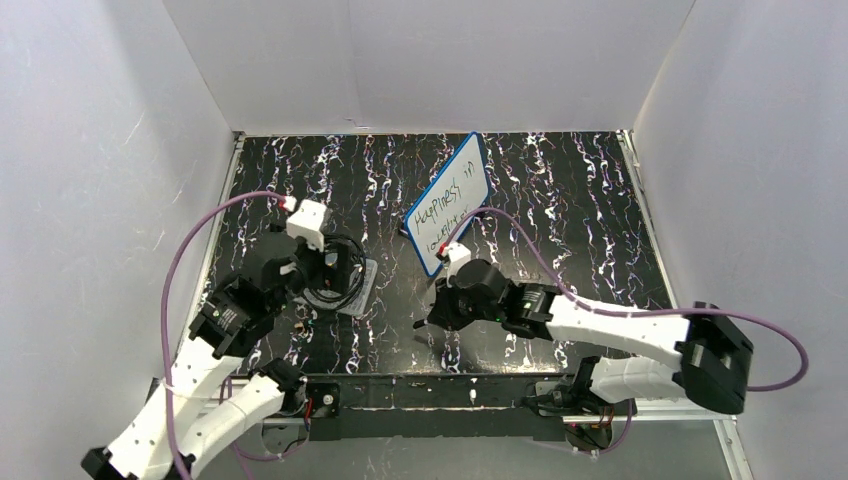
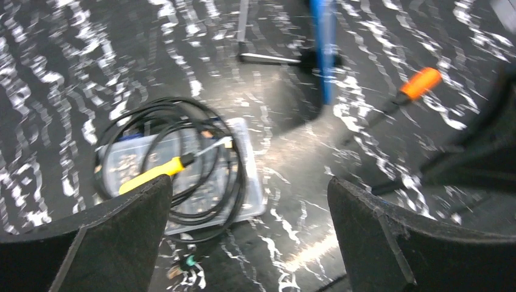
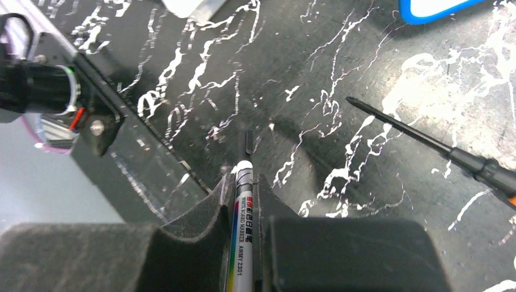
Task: Write a sentence on the whiteboard
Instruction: Place the whiteboard marker at the center of the board, then reset both arms
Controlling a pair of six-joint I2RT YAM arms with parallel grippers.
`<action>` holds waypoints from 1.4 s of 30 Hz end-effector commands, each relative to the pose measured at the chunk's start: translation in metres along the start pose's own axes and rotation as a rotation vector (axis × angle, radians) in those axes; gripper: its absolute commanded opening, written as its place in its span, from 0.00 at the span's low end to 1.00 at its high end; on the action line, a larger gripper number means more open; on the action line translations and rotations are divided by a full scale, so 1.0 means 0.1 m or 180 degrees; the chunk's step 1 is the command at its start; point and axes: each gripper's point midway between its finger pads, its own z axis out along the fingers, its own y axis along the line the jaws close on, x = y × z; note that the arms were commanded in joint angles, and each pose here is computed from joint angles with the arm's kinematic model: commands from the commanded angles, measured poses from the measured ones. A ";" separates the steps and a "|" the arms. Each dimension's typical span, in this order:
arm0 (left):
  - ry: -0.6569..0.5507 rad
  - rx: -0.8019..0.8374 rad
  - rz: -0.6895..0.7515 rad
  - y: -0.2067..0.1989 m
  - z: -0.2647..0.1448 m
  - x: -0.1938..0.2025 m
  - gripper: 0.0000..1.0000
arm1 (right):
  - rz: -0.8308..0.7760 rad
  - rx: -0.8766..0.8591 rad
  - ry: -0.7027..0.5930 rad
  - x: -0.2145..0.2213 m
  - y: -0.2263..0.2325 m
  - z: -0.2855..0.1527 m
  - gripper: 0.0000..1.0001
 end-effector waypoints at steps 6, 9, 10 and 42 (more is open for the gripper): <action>0.0186 -0.0147 -0.0539 0.30 0.38 0.19 0.98 | -0.0182 0.0069 -0.0354 -0.24 -0.02 0.69 0.04; 0.0128 -0.0283 -0.0658 0.42 0.38 0.18 0.98 | -0.0257 0.0136 -0.0229 -0.19 -0.06 0.86 0.13; 0.0110 -0.0327 -0.0672 0.45 0.38 0.19 0.98 | -0.0269 0.0165 -0.0193 -0.17 -0.08 0.90 0.18; -0.0191 -0.1269 -0.1216 1.13 0.18 0.19 0.98 | 0.0411 0.2409 -0.1349 -1.10 -2.32 -1.31 0.99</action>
